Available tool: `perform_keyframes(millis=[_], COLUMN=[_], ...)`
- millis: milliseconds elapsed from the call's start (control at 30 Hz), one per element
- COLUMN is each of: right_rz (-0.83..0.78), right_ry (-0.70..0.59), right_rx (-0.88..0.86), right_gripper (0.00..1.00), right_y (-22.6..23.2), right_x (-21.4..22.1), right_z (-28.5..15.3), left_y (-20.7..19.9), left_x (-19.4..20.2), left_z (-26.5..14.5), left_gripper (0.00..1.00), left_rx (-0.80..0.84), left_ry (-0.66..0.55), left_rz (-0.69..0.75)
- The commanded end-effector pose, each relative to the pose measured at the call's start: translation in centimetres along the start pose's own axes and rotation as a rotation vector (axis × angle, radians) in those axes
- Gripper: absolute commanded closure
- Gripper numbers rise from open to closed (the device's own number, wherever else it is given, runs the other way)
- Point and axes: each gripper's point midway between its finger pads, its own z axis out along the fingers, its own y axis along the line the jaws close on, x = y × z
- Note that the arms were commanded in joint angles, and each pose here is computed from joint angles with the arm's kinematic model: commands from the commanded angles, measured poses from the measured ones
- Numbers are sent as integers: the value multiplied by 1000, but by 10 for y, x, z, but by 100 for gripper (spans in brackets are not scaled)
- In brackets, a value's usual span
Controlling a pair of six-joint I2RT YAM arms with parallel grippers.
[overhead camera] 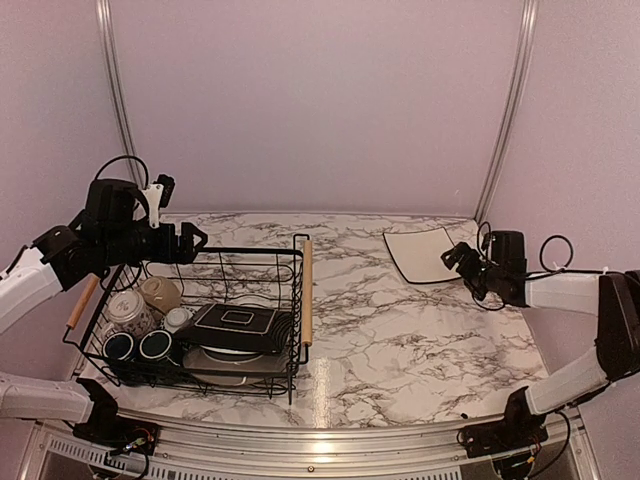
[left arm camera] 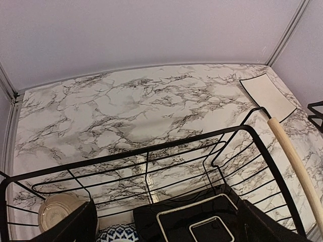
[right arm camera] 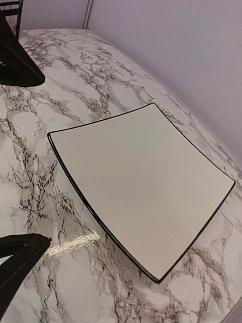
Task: Unload the mixed dishes from the dish rack
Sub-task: Grab the plate from the dish rack.
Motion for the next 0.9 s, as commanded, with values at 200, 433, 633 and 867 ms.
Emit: perform_keyframes(millis=[200,433,633,867], right_rz=[-977,-1422,-1517,-1601], right_ry=[122,140,150,199], right_rx=[-376,-633,-707,-793], right_gripper=[7,8,9,10], right_y=[197,295,341,363], right_x=[85,176,232,300], right_z=[-59,-88,-84,-90], left_y=[9,19,30,32], left_x=[6,48,73,115], left_z=[-10,-16,-30,-32], left_gripper=[1,3,1,1], left_rx=[-45,-102,-180,-235], left_ry=[-3,186,189,286], left_rz=[10,-96,-497,-569])
